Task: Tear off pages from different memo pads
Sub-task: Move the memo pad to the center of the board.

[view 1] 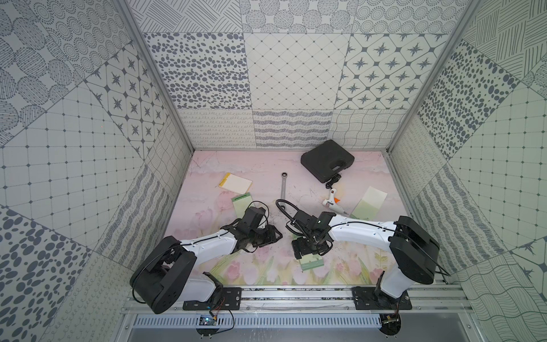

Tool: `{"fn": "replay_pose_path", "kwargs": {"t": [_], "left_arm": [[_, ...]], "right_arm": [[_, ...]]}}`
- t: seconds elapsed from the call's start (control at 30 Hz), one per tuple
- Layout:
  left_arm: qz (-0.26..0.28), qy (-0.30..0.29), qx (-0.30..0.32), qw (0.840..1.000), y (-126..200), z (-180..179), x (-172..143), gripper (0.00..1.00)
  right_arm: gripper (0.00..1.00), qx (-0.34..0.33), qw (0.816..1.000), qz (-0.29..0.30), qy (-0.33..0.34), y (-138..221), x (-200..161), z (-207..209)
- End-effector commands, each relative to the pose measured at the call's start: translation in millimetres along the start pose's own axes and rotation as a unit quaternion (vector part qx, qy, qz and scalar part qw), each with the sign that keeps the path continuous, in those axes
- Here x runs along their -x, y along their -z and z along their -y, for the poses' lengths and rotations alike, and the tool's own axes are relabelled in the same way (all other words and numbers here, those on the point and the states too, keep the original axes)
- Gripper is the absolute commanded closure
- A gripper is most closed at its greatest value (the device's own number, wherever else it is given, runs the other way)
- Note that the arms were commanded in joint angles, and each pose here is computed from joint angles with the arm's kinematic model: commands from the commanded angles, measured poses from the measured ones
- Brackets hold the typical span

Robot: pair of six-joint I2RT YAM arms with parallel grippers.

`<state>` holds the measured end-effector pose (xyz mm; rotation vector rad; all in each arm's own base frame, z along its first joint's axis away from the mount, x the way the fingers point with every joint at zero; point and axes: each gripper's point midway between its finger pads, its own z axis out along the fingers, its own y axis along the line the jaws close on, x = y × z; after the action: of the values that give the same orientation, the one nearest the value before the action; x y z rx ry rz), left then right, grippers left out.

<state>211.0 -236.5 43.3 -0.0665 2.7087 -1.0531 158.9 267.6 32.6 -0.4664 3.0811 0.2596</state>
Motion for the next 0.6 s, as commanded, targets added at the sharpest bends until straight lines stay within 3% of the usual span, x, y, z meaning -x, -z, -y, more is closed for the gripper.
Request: {"fn": "replay_pose_path", "kwargs": {"t": [0.0,0.37,0.57], "left_arm": [[0.007,-0.009,-0.013,1.000,4,7,1,0.51],[0.014,-0.010,-0.008,1.000,6,8,5,0.51],[0.019,-0.004,-0.012,1.000,11,9,3,0.51]], "right_arm": [[0.08,0.003,1.000,0.008,-0.007,-27,18,-3],[0.11,0.009,0.998,0.059,0.010,-18,74,-9],[0.16,0.042,0.995,0.087,0.038,17,65,-22]]}}
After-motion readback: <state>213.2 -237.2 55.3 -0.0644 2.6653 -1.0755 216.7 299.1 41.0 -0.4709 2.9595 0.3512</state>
